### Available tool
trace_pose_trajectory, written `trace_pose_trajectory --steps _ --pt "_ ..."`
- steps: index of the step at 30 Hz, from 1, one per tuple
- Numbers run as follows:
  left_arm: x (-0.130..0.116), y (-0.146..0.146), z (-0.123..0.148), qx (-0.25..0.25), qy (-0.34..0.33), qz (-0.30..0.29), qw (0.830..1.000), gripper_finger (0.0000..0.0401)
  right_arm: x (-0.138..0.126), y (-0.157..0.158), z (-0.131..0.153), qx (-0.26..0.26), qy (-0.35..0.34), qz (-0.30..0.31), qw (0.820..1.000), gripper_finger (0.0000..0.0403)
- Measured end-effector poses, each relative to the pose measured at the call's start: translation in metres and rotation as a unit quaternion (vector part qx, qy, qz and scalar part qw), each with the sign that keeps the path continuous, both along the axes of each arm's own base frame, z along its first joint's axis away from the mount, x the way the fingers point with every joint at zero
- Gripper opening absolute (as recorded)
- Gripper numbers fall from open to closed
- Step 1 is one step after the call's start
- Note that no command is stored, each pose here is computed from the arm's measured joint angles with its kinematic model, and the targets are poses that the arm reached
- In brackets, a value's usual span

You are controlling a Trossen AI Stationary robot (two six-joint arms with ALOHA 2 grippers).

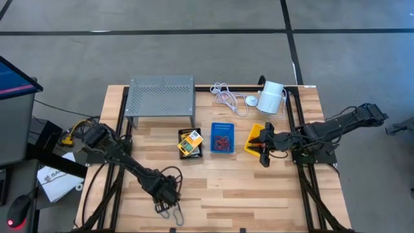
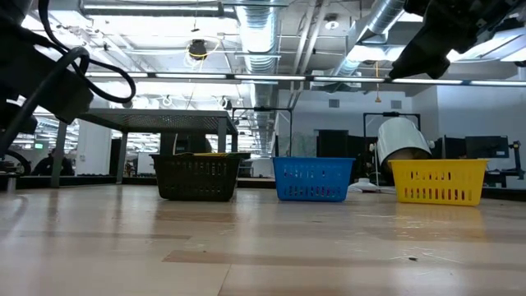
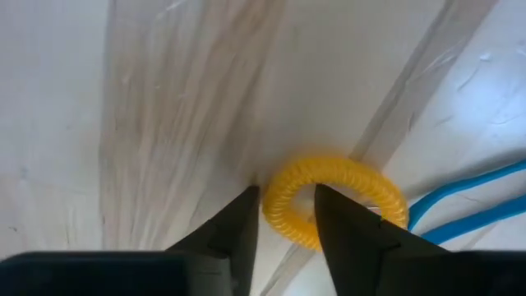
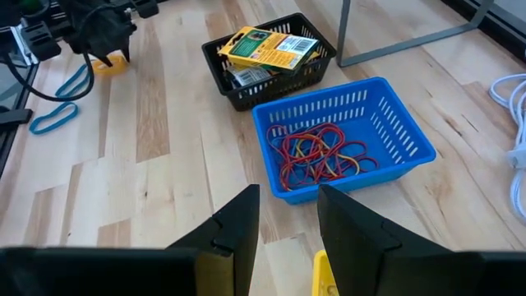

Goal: Pick & Place Office Desk Supplies
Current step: Put the yellow stretchable key holder into the yellow basket

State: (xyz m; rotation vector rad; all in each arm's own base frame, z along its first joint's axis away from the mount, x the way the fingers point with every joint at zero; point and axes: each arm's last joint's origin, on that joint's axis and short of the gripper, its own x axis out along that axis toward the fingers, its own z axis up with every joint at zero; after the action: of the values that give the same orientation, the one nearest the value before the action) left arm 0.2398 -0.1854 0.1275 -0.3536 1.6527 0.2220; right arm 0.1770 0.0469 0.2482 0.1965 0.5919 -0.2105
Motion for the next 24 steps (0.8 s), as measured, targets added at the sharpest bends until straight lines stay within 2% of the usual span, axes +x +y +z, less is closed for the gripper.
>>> trace_pose_trajectory --steps 6,16,20,24 --pt "-0.001 0.001 -0.001 0.003 0.003 0.001 1.000 0.0020 0.000 0.000 0.000 0.001 0.000 0.000 1.000 0.0120" --pt "-0.003 0.001 0.010 -0.018 -0.017 -0.001 1.000 0.0005 0.000 0.000 0.000 0.001 -0.001 -0.001 1.000 0.0120" --pt "-0.003 0.000 0.032 -0.050 -0.064 -0.001 0.997 0.0002 0.000 0.000 0.000 0.001 0.000 -0.001 1.000 0.0120" --pt "-0.006 0.001 0.053 -0.059 -0.113 0.009 0.992 0.0002 0.000 0.000 0.000 0.000 0.000 0.000 1.000 0.0120"
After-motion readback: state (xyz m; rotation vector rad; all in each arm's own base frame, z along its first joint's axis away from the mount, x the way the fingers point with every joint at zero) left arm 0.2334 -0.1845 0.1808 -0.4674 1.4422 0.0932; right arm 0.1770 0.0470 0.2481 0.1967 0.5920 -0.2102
